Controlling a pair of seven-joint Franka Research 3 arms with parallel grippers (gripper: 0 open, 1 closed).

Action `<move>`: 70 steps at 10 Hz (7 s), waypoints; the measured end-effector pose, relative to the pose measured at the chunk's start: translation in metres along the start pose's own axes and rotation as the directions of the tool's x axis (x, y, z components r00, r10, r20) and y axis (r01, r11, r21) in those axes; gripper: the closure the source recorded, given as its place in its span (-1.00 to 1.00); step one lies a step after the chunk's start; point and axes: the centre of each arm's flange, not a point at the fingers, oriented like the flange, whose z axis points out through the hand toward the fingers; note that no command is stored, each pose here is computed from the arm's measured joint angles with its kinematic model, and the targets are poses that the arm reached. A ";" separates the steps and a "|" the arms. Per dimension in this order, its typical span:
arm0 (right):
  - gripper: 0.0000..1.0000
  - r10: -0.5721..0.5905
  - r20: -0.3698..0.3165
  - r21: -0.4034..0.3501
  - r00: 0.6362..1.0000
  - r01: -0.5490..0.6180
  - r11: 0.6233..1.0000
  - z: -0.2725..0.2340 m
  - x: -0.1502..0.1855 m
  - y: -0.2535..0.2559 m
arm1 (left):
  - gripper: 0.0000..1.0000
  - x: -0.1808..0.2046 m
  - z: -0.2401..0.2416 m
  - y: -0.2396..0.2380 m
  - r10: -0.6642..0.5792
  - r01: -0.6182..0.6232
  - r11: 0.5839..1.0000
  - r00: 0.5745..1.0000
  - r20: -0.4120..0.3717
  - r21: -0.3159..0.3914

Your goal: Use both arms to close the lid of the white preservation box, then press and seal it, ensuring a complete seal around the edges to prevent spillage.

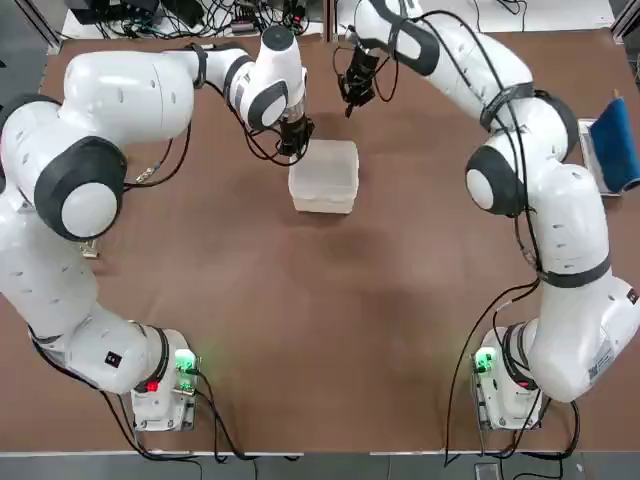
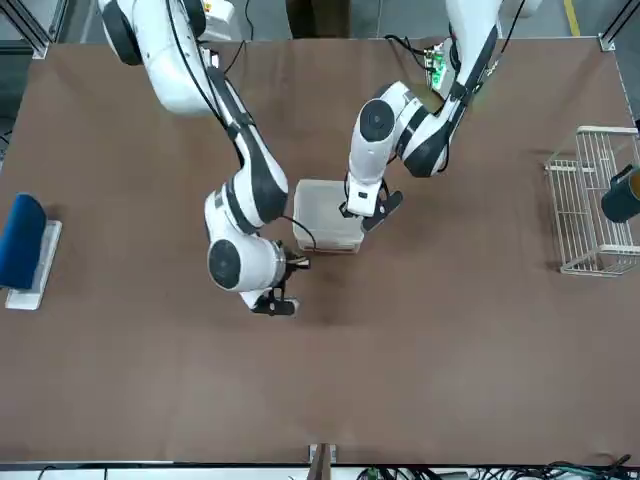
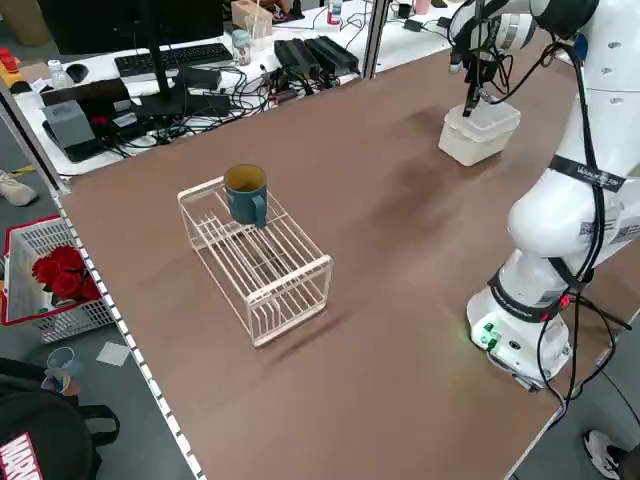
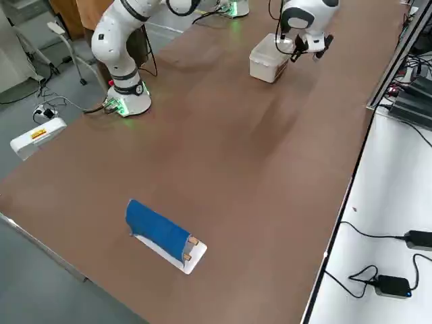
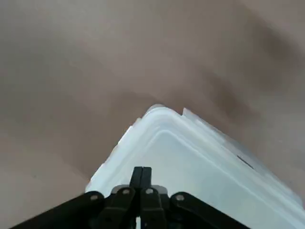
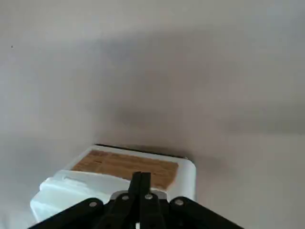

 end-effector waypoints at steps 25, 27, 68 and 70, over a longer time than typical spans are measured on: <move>0.98 -0.039 0.038 0.006 0.999 0.039 0.999 0.073 -0.024 -0.044 | 0.98 0.000 0.000 -0.001 0.000 0.000 1.000 1.000 -0.001 -0.007; 0.97 -0.032 0.038 0.004 0.999 0.032 0.999 0.074 -0.025 -0.044 | 0.98 0.000 0.000 -0.001 0.000 0.000 1.000 1.000 -0.001 -0.007; -1.00 0.058 -0.320 -0.273 0.946 -0.151 0.950 -0.429 -0.163 0.371 | -0.99 0.245 -0.346 -0.220 0.438 -0.438 0.898 0.899 -0.004 0.035; -1.00 0.055 -0.318 -0.298 0.947 -0.154 0.942 -0.419 -0.181 0.339 | -1.00 0.249 -0.342 -0.220 0.455 -0.455 0.890 0.890 0.004 0.036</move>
